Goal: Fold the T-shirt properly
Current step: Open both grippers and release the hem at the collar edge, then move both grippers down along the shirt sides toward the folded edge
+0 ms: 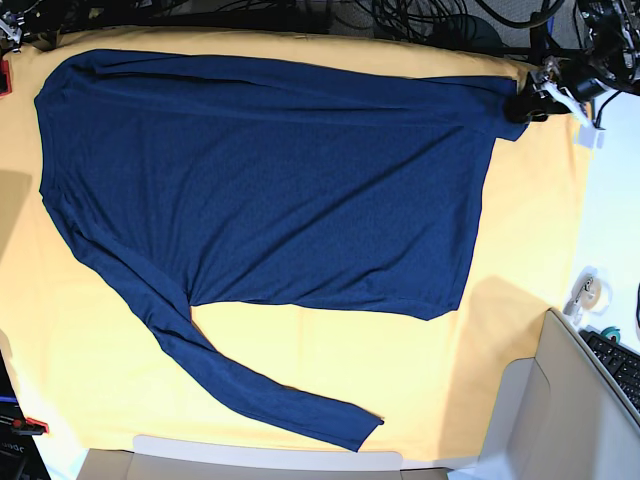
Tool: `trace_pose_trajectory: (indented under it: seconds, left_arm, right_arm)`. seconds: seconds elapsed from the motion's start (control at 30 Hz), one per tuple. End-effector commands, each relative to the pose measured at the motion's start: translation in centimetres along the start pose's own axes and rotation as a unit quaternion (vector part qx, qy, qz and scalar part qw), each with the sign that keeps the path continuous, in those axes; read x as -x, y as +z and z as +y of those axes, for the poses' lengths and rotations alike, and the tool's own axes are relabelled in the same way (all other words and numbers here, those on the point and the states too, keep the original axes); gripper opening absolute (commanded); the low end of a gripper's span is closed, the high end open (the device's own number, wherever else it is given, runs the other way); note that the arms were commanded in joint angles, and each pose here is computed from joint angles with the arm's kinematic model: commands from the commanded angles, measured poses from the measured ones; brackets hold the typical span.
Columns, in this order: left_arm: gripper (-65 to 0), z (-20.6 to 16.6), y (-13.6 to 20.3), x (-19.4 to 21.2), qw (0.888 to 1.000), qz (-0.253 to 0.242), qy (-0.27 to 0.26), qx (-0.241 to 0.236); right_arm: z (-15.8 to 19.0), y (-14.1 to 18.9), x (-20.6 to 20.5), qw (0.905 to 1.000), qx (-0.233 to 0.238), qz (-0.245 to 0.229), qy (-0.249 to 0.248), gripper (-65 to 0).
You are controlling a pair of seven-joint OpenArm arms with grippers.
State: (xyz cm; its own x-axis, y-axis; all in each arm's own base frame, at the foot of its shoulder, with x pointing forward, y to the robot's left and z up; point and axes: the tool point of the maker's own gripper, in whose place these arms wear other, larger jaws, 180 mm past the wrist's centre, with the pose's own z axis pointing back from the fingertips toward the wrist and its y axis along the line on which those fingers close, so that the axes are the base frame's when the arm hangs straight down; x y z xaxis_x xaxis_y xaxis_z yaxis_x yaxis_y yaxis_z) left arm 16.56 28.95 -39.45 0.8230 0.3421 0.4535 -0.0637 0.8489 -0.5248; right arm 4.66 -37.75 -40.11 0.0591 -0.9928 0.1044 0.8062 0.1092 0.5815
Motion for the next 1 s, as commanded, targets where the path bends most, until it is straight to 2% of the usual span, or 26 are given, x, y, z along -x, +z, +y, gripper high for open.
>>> trace_pose_trajectory:
  seconds: [0.0,0.17,0.4,0.5,0.67,0.73,0.97]
  left_arm:
    - [-32.7,0.9,1.2,-1.1,1.0,-0.008,-0.013,-0.021]
    - [-32.7,1.5,1.8,-1.7,0.999,-0.019,-0.009,-0.031]
    - [-32.8,2.0,2.6,-2.5,0.999,-0.035,-0.007,-0.04]
    - [-32.8,1.0,2.8,-4.3,0.997,-0.055,-0.031,-0.038]
    - [-32.8,-1.2,3.4,-6.1,0.994,-0.072,-0.08,-0.032]
    - [-32.8,-1.4,3.5,-6.3,0.993,-0.074,-0.084,-0.031]
    - [-32.8,-1.6,3.3,-6.4,0.993,-0.075,-0.086,-0.027]
  right_arm:
    - [0.9,0.5,-0.9,0.9998,-0.012,-0.008,0.012,-40.5]
    - [2.1,0.7,-0.8,0.9993,-0.023,-0.01,0.027,-40.5]
    - [6.8,1.6,-0.8,0.9936,-0.066,-0.032,0.086,-40.5]
    - [10.0,2.3,-0.2,0.9868,-0.098,-0.039,0.124,-40.5]
    - [14.0,3.1,0.2,0.9695,-0.117,-0.071,0.203,-40.5]
    - [14.9,3.3,0.2,0.9649,-0.119,-0.082,0.22,-40.5]
    - [16.8,2.7,-0.6,0.9577,-0.131,-0.106,0.233,-40.5]
